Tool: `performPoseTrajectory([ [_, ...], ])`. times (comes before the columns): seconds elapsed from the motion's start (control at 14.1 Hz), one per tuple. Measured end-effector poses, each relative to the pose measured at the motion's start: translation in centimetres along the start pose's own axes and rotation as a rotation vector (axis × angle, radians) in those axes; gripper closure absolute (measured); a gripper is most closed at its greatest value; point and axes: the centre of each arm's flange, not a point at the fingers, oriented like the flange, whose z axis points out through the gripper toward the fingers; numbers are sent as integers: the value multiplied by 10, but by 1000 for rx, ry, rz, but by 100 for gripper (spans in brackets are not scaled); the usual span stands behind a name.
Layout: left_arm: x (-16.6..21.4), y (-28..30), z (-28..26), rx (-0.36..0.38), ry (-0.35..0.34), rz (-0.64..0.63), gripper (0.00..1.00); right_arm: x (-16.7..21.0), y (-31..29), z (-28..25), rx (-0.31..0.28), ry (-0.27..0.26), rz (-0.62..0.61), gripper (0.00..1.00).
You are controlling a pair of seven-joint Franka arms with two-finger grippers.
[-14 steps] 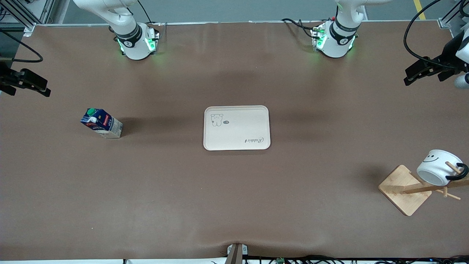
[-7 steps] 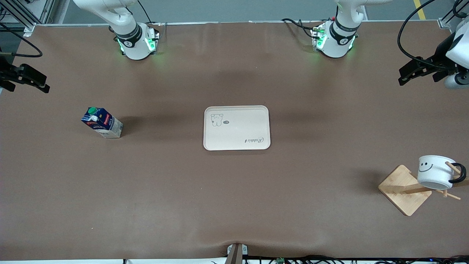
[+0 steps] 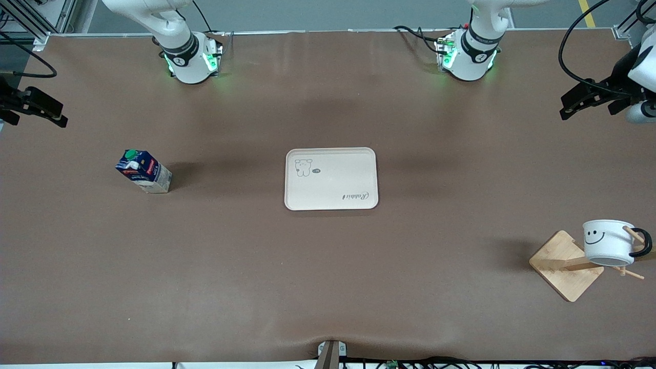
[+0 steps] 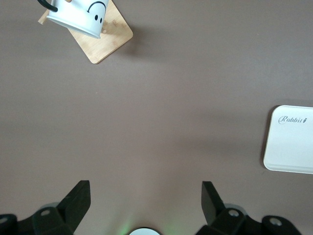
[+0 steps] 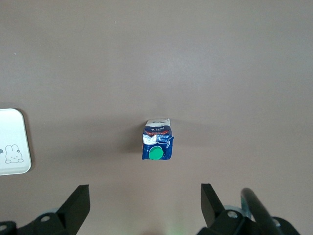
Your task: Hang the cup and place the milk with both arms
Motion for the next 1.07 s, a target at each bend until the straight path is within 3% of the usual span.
performPoseTrajectory([
  [0.28, 0, 0, -1, 0, 2, 0, 0, -2, 19, -17, 1, 39, 36, 0],
  [1.07, -1, 0, -2, 0, -3, 0, 0, -4, 34, -18, 8, 33, 66, 0],
])
